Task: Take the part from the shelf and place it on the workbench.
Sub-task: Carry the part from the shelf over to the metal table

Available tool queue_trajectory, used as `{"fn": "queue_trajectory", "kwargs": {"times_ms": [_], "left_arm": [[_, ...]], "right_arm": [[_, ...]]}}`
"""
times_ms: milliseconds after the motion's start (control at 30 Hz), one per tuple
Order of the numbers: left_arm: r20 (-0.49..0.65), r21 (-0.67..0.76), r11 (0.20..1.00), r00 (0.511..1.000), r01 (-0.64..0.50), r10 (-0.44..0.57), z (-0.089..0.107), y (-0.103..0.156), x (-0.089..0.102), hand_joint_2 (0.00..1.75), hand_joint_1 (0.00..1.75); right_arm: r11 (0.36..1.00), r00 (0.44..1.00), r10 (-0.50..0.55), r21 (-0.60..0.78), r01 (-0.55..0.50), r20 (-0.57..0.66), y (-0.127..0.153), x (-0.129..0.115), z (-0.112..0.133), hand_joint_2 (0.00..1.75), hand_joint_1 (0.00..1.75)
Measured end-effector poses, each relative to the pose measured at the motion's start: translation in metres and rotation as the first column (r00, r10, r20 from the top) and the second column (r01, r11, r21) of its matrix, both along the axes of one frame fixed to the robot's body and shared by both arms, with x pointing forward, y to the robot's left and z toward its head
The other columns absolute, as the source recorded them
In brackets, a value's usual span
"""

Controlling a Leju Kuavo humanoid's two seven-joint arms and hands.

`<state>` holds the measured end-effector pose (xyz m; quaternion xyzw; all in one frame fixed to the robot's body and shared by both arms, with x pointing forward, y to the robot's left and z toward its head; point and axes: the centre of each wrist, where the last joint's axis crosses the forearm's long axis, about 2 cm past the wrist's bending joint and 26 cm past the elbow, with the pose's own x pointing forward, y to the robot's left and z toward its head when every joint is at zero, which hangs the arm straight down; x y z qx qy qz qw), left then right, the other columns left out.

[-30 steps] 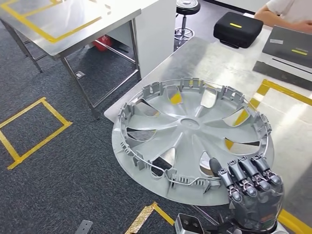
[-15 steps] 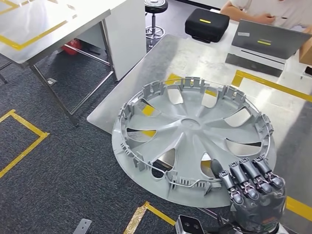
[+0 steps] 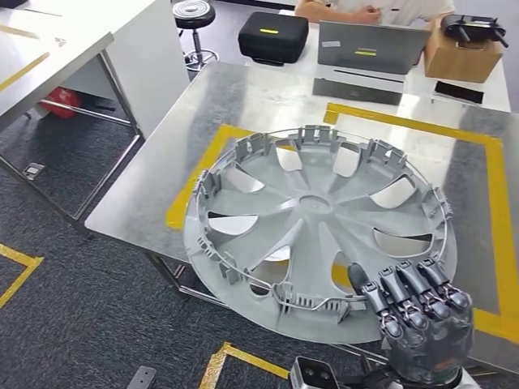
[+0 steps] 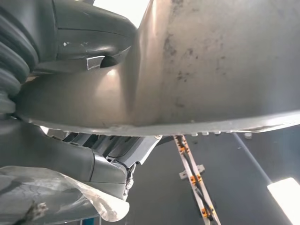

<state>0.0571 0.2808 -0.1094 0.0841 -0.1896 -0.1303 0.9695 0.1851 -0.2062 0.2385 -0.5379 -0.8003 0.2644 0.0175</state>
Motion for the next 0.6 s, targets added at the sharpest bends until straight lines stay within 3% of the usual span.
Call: {"fn": "queue_trajectory", "kwargs": {"times_ms": [600], "left_arm": [[0.01,0.004,1.0,1.0,0.005,-0.005,0.0008,-0.0004,0.0051,0.0,0.0]], "right_arm": [[1.0,1.0,0.002,-0.006,-0.002,0.011,-0.0003,0.0021,0.0019,1.75,1.75]]}}
